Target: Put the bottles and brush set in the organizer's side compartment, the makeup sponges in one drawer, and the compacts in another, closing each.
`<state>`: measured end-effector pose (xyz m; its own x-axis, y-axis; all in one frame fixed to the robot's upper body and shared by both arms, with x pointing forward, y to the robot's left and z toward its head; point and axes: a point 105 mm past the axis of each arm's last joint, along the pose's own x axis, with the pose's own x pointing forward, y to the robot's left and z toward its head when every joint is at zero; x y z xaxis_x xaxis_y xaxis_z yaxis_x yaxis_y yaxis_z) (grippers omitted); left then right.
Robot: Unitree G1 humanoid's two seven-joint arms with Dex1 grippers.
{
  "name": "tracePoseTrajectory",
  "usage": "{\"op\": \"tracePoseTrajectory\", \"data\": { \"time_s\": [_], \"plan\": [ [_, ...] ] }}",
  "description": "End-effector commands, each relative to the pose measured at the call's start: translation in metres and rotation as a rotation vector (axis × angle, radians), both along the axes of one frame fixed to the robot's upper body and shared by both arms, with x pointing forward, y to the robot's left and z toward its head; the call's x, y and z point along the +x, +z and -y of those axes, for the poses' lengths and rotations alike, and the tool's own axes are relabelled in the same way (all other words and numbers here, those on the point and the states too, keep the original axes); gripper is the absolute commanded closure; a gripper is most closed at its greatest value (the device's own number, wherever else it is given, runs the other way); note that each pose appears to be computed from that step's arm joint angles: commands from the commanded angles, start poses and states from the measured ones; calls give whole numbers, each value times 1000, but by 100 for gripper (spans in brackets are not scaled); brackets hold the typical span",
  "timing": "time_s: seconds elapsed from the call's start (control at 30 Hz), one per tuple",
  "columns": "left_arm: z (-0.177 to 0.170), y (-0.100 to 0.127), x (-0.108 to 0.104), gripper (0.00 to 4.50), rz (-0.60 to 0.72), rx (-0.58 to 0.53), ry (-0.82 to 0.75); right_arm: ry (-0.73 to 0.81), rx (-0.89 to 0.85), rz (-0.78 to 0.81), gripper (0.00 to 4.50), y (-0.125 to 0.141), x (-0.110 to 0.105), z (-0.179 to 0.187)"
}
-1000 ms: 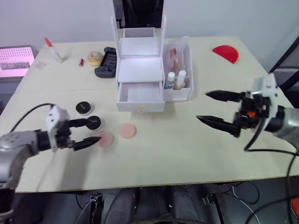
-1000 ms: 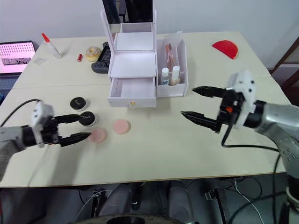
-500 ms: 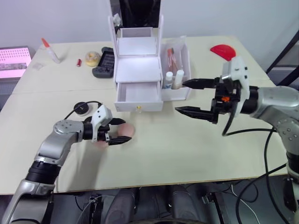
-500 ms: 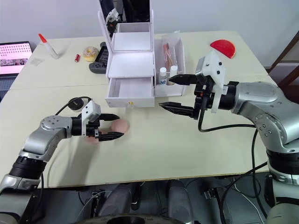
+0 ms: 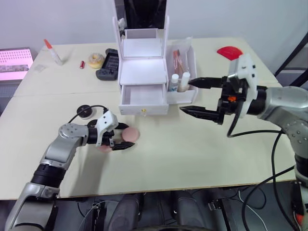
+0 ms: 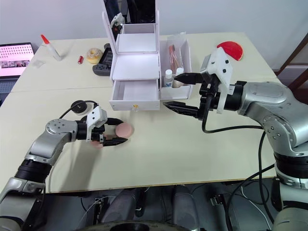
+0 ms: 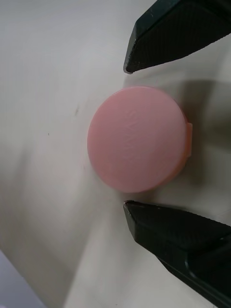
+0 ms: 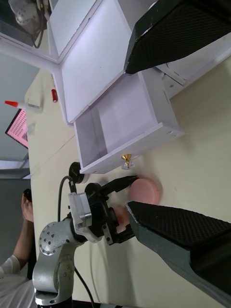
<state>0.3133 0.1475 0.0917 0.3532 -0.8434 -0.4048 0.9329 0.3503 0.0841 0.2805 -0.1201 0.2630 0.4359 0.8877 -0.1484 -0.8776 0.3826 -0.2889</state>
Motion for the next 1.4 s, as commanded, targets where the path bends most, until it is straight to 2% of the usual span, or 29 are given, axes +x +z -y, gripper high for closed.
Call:
{"op": "tracePoseTrajectory", "data": {
  "time_s": [0.03, 0.27, 0.47, 0.67, 0.8, 0.97, 1.17, 1.3, 1.4],
  "plan": [
    [0, 0, -1, 175, -3, -5, -2, 8, 6, 61, 0, 11, -4, -2],
    [-4, 11, -4, 183, 16, -22, -11, 8, 9, 63, 0, 12, -4, -1],
    [-21, 42, -20, 183, 19, -51, -20, 7, 5, 65, 0, 12, -4, 0],
    [-46, 70, -37, 183, 29, -29, 18, 6, 7, 64, 0, 11, -2, 1],
    [-61, 97, -38, 183, 65, -30, 55, 11, 8, 64, 0, 11, 1, 0],
    [-69, 133, -30, 183, 132, -27, 67, 24, 11, 61, 0, 8, 3, -2],
    [-55, 167, -15, 183, 186, -63, -16, 36, 8, 58, 0, 6, 4, -5],
    [-39, 179, 5, 183, 215, -75, -86, 40, 9, 70, 0, 10, 5, -4],
    [-26, 180, 20, 183, 226, -79, -126, 41, 15, 87, 0, 17, 5, -1]
  ]
}}
